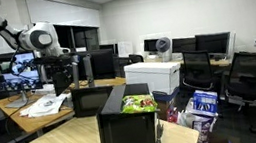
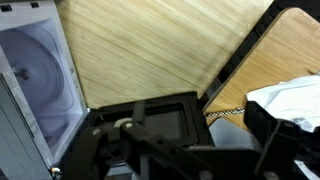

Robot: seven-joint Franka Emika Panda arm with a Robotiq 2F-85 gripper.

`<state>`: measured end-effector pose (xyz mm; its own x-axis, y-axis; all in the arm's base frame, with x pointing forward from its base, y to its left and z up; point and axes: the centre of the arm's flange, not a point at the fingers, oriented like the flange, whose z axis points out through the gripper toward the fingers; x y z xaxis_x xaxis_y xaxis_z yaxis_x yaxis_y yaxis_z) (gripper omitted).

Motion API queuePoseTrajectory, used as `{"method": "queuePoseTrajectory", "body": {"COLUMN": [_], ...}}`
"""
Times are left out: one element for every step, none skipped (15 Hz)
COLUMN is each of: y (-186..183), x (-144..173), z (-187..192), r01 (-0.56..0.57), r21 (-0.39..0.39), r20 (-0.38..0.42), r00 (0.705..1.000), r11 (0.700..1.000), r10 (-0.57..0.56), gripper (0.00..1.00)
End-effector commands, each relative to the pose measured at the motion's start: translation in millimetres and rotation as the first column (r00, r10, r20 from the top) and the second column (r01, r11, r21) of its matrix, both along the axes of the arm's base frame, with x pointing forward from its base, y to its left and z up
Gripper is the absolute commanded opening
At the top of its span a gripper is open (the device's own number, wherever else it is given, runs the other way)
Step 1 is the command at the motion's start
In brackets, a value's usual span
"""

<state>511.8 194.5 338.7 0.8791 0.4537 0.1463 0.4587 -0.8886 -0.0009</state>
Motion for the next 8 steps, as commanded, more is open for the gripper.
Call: {"method": "queuePoseTrajectory", "body": {"y": [50, 63, 78, 90, 103, 82, 90, 91], "x": [14, 16, 19, 21, 22, 9, 10, 10], "z": [-7, -9, -10, -11, -11, -7, -9, -10], "r01": [-0.126, -0.157, -0.185, -0.211, -0.236, -0.211, -0.221, -0.222], "r21": [-0.035, -0.050, -0.061, -0.073, -0.085, -0.063, -0.061, -0.061], "r20": [0.046, 0.052, 0.055, 0.062, 0.067, 0.053, 0.054, 0.051], "r00": [0.991, 0.986, 0.980, 0.975, 0.968, 0.975, 0.973, 0.973], "r11": [0.991, 0.986, 0.981, 0.975, 0.968, 0.975, 0.973, 0.973], "r10": [0.127, 0.159, 0.189, 0.215, 0.242, 0.215, 0.224, 0.225], "gripper": [1.00, 1.00, 1.00, 1.00, 1.00, 1.00, 1.00, 1.00]}}
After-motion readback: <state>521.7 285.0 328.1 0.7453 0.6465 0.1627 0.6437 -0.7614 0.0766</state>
